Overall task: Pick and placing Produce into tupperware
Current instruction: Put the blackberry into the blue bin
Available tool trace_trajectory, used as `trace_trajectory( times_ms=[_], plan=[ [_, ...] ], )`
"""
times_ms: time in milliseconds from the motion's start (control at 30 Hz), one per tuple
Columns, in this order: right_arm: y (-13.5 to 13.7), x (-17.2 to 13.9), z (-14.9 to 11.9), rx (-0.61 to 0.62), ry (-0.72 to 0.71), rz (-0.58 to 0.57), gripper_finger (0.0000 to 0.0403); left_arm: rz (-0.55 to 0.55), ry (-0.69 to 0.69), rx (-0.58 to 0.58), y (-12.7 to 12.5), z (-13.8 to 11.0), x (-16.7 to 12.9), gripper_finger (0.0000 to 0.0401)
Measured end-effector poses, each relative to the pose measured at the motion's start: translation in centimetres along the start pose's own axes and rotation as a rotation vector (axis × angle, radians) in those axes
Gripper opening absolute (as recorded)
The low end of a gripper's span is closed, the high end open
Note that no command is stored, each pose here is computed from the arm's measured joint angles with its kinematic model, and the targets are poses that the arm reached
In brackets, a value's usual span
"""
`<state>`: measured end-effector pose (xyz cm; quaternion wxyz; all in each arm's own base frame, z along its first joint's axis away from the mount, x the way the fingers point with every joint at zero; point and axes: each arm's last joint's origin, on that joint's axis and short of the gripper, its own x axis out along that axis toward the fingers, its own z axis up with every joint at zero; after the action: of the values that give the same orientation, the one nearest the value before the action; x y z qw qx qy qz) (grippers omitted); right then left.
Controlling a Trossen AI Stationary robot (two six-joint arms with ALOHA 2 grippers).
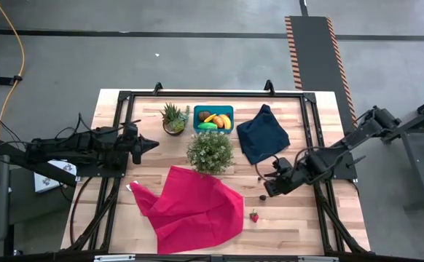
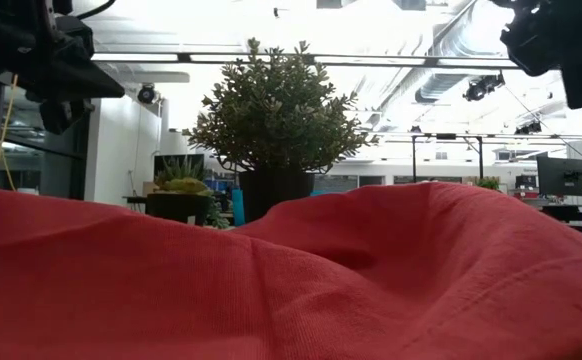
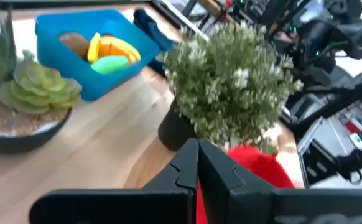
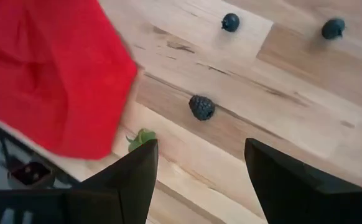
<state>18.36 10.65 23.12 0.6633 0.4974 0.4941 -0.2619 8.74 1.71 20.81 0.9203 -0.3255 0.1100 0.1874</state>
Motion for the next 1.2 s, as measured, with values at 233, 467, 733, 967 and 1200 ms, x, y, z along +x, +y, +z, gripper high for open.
trace_trajectory(
  times_ms=[233,467,733,967,1200],
  plan=[
    [2.8,1.1,-0.4,0.094,0.009,-0.085,0.0232,-0.080,0.078,0.001,-0.2,-0.3,0.0,0.0000],
    [5.1,2.9,-0.9,0.121,0.026,-0.208,0.0232,-0.154,0.135,0.024,-0.4,-0.5,-0.1,0.0000],
    [5.6,5.6,-1.2,0.140,0.003,-0.292,0.0232,-0.191,0.161,0.045,-0.5,-0.5,-0.1,0.0000],
    [5.7,7.0,-1.1,0.141,-0.021,-0.312,0.0232,-0.218,0.187,0.045,-0.5,-0.6,-0.1,0.0001],
    [5.5,8.5,-1.1,0.188,-0.055,-0.354,0.0232,-0.206,0.227,0.044,-0.3,-0.9,-0.1,0.0001]
  ],
)
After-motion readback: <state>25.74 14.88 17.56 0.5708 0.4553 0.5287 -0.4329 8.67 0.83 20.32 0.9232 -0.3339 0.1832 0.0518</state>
